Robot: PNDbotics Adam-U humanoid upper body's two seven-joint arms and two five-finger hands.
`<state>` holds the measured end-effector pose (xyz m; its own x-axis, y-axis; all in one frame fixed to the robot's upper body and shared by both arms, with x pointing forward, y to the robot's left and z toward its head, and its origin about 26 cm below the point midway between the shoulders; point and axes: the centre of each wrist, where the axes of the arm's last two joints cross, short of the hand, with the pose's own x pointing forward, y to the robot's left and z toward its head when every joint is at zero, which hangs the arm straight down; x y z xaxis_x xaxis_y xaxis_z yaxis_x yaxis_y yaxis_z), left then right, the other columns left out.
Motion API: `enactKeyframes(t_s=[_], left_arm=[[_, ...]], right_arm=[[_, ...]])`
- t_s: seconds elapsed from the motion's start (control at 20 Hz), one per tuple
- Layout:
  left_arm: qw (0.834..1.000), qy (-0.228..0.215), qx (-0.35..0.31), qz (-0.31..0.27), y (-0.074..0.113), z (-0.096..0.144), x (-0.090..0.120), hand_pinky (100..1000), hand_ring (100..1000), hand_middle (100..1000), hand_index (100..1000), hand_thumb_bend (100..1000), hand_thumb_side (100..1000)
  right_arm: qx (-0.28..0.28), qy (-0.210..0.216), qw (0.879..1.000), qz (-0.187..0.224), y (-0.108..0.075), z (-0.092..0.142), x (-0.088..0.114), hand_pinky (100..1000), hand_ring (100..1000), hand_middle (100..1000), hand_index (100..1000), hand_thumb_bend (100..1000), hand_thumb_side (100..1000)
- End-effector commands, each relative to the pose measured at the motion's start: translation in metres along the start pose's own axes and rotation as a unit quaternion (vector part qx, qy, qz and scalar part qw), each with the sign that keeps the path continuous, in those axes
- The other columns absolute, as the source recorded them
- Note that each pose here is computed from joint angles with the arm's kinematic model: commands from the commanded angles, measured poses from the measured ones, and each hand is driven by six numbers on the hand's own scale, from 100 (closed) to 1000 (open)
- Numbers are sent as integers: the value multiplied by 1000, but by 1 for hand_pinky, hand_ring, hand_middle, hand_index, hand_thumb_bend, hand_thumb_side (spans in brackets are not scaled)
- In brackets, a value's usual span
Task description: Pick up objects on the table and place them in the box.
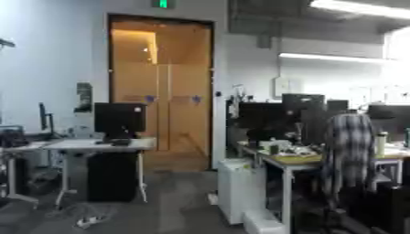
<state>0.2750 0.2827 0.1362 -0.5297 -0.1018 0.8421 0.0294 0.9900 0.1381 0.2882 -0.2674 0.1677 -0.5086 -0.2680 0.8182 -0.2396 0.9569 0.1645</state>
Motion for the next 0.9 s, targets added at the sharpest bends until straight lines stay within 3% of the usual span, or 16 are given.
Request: enactKeyframes(t_s=[0.05,0.4,0.9], left_arm=[[1000,16,-20,-10,3,-3,-3,790,728,736,965,438,758],[995,49,-77,-46,13,-10,-15,789,729,737,967,433,761],[991,62,-99,-58,22,-19,-23,788,730,735,971,431,770]], right_arm=[[2,-8,1000,16,-4,-2,8,259,560,630,789,522,614],[2,-4,1000,19,-4,-2,8,257,560,630,790,527,612],[13,15,999,29,-1,1,5,248,560,629,792,540,607]])
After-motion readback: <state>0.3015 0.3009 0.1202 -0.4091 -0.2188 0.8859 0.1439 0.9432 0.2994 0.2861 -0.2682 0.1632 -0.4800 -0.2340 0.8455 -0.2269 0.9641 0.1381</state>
